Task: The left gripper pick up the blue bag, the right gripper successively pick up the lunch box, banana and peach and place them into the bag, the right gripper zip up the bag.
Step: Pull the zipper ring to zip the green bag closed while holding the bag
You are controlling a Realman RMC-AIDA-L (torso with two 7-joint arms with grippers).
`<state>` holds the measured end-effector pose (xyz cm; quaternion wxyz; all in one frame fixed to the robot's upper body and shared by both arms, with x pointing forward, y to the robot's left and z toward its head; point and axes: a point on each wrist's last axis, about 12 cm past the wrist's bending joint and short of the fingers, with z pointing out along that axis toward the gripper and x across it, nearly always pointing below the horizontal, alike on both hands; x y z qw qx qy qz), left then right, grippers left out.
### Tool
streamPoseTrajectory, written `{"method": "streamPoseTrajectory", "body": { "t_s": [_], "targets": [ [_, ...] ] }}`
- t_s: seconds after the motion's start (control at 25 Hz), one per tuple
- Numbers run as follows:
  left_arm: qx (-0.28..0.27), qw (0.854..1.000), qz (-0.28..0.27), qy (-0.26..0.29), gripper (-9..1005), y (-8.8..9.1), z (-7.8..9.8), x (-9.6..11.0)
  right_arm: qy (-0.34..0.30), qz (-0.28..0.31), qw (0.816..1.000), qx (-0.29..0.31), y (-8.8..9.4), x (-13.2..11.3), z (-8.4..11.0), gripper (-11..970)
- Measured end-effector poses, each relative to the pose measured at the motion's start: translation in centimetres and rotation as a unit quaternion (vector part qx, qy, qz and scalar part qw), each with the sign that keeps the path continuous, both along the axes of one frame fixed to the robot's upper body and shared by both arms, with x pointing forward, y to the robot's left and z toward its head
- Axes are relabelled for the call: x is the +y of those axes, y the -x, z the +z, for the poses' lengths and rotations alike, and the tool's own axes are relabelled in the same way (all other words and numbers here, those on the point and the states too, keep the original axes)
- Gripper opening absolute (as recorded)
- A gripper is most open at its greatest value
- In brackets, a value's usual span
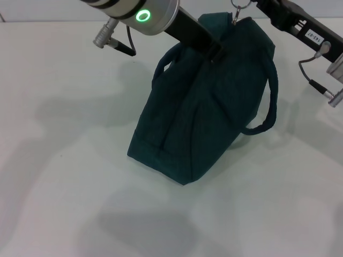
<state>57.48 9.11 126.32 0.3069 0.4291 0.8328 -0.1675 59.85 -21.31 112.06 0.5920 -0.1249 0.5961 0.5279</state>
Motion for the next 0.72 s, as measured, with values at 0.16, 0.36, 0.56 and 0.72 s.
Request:
{"method": "streamPoseTrajectory", "body": {
  "t_s": [0.16, 0.36, 0.56, 0.72],
  "targets": [
    [-0.001, 1.0, 0.0, 0.003, 178, 0.0, 0.14, 0.03, -0.001, -0.001, 1.0, 0.0, 0.01, -0.04, -0.01, 70],
    [-0.003, 1.0, 0.0, 0.001, 144, -0.03, 0.14, 0.08, -0.001, -0.001, 1.0, 0.0, 0.02, -0.06, -0.03, 72],
    [-0.007, 1.0, -0.005, -0.002, 101, -0.05, 0.15, 0.09, -0.001, -0.002, 1.0, 0.0, 0.01, -0.06, -0.02, 73],
    [-0.009, 1.0, -0.007, -0.003, 85, -0.08, 0.11, 0.12, -0.002, -0.002, 1.0, 0.001, 0.01, -0.07, -0.01, 74]
  ]
}}
